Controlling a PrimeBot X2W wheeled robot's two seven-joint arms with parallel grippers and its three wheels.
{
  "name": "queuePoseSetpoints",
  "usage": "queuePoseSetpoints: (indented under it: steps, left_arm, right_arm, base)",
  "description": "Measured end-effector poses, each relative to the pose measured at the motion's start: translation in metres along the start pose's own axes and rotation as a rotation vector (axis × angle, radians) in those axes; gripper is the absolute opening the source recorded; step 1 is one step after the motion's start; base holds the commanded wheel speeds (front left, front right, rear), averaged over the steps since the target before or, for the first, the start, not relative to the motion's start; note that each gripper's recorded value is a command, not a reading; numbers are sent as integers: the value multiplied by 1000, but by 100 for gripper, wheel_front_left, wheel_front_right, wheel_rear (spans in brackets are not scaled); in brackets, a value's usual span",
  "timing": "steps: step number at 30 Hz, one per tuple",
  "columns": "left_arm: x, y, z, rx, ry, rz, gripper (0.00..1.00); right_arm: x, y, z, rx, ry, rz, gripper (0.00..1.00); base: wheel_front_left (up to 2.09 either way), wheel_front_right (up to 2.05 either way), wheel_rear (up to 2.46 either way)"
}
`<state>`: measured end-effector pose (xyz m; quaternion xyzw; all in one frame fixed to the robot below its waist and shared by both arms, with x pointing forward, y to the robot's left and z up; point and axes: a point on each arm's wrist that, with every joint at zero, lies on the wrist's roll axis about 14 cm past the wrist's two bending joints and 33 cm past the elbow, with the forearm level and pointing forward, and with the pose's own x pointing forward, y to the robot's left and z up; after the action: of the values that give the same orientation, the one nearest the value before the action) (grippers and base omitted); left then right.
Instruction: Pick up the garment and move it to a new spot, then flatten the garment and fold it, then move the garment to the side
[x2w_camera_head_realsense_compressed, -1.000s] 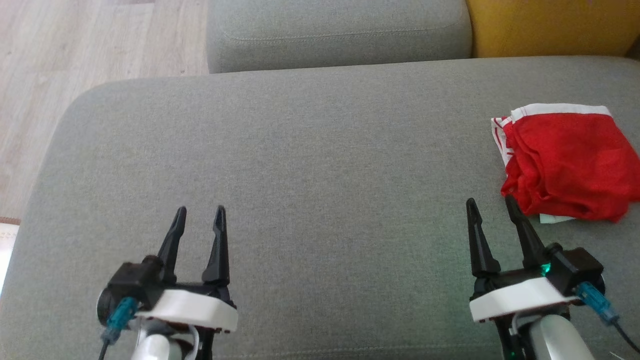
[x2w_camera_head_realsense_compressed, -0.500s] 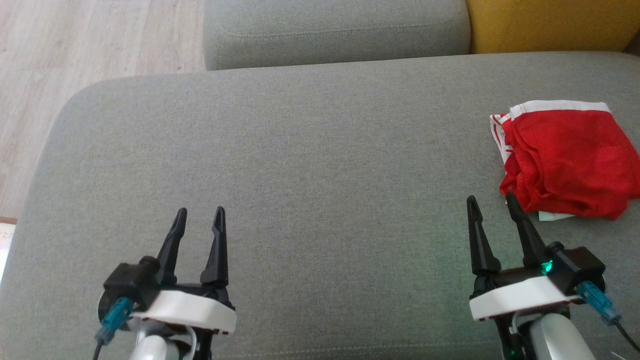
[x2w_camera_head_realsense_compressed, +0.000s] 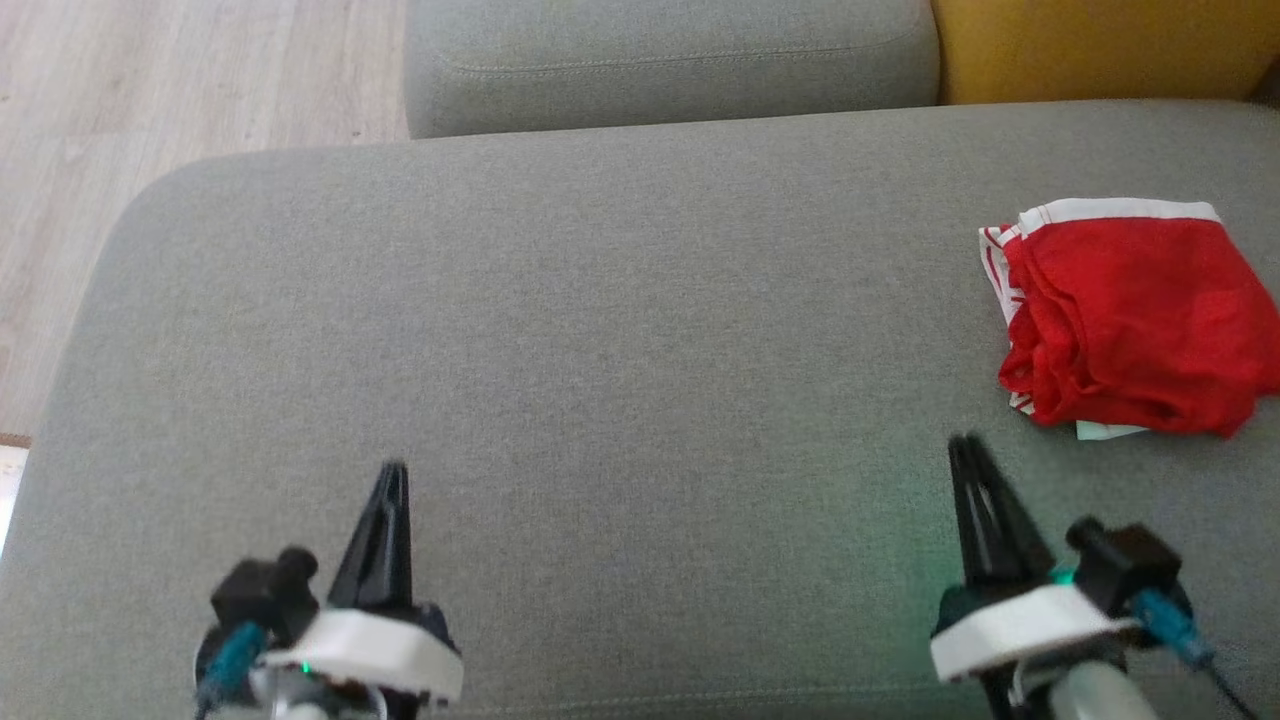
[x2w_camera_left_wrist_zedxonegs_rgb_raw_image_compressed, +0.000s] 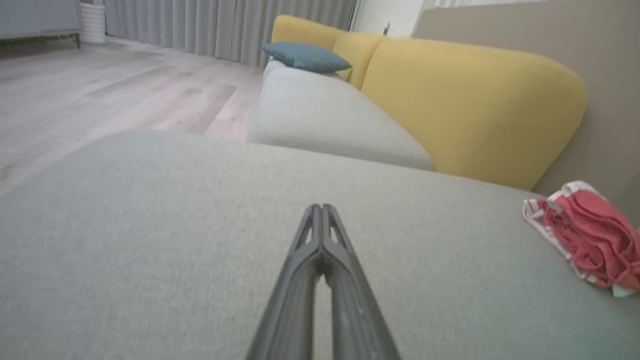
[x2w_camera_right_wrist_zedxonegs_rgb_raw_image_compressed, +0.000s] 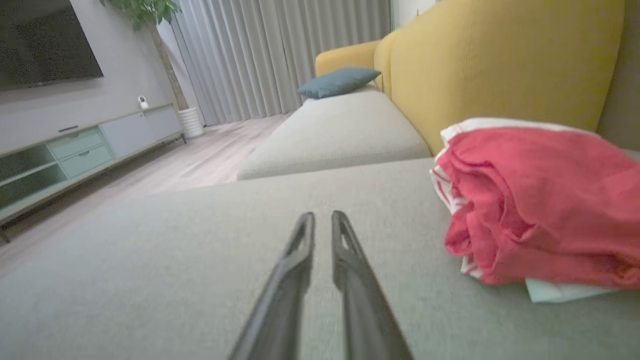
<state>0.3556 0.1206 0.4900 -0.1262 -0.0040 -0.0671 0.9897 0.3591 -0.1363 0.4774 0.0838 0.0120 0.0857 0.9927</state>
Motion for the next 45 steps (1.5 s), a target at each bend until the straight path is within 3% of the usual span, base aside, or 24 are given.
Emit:
queuePoseSetpoints:
  steps: [4, 45]
  left_arm:
    - [-12, 7, -20, -30, 69, 29, 0]
    - [-7, 32, -23, -453, 103, 143, 0]
  right_arm:
    - [-12, -3, -19, 37, 58, -22, 0]
    - [-9, -31, -16, 487, 48, -160, 0]
  base:
    - [0, 0, 0]
    - [0, 0, 0]
